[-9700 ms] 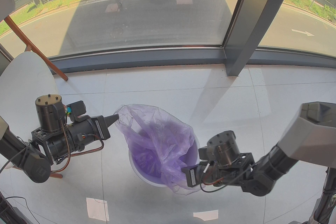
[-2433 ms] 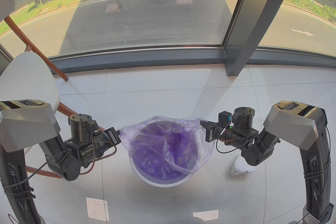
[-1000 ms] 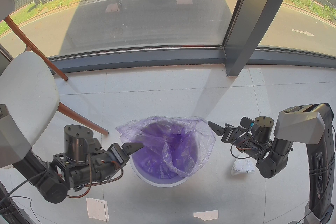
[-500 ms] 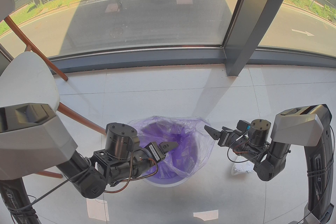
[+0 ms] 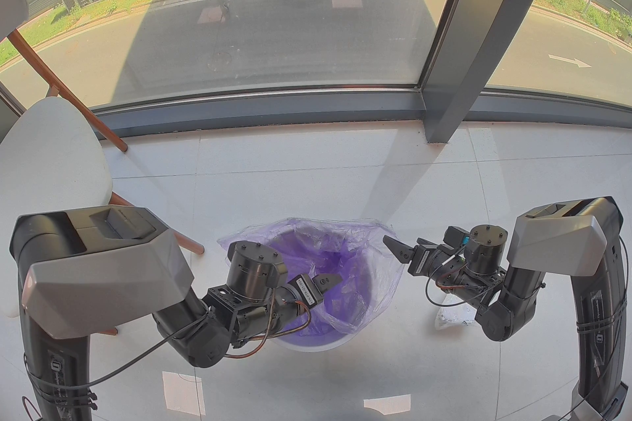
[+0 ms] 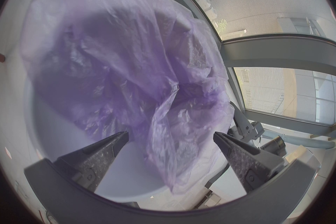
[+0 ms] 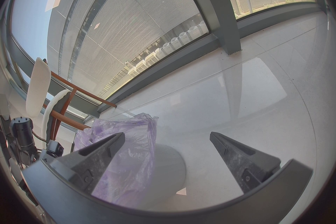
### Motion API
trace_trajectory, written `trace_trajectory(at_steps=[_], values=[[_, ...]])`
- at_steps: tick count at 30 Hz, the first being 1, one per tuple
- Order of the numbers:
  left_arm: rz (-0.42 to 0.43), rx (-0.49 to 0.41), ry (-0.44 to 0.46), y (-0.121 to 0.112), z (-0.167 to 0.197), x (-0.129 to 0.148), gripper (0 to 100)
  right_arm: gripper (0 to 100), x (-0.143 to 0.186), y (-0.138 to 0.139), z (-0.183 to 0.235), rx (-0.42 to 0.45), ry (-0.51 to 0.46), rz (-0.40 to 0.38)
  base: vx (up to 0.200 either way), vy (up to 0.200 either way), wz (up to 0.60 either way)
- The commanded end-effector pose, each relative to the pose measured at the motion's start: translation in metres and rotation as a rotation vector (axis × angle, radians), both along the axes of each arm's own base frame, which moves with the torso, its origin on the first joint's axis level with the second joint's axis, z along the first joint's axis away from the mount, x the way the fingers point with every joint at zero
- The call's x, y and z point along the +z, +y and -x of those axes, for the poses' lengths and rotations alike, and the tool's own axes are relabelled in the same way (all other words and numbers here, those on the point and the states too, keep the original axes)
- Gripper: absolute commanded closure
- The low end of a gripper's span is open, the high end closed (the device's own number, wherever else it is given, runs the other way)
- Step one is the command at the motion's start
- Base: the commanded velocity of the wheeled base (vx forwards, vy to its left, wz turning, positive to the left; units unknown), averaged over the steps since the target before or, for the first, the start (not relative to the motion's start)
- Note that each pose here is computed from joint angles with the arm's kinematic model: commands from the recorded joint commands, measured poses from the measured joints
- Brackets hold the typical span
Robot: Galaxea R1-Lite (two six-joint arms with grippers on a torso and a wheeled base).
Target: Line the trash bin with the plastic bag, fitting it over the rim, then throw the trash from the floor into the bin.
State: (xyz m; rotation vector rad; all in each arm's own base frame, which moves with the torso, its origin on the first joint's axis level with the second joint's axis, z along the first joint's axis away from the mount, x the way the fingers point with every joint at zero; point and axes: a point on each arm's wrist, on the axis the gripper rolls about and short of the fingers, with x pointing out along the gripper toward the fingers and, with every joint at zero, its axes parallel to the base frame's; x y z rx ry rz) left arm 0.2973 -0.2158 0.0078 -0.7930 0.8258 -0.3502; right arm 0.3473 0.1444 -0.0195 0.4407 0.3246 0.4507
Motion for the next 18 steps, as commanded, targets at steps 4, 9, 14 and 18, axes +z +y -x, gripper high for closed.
trace_trajectory(at_steps=[4, 9, 14, 18], values=[[-0.041, 0.019, 0.019, -0.014, -0.02, -0.014, 100, 0, 0.002, -0.004, -0.002, -0.021, -0.019, 0.016, 0.0, 0.0, 0.0], [-0.071, 0.052, 0.018, -0.011, -0.02, -0.017, 100, 0, 0.003, -0.003, -0.002, -0.019, -0.023, 0.016, 0.0, 0.0, 0.0], [-0.088, 0.052, 0.04, -0.006, -0.013, -0.021, 100, 0, 0.002, -0.004, -0.001, -0.037, -0.018, 0.021, 0.0, 0.0, 0.0], [-0.068, 0.059, 0.007, 0.002, -0.004, 0.006, 100, 0, 0.003, -0.004, -0.001, -0.046, -0.02, 0.022, 0.0, 0.0, 0.0]])
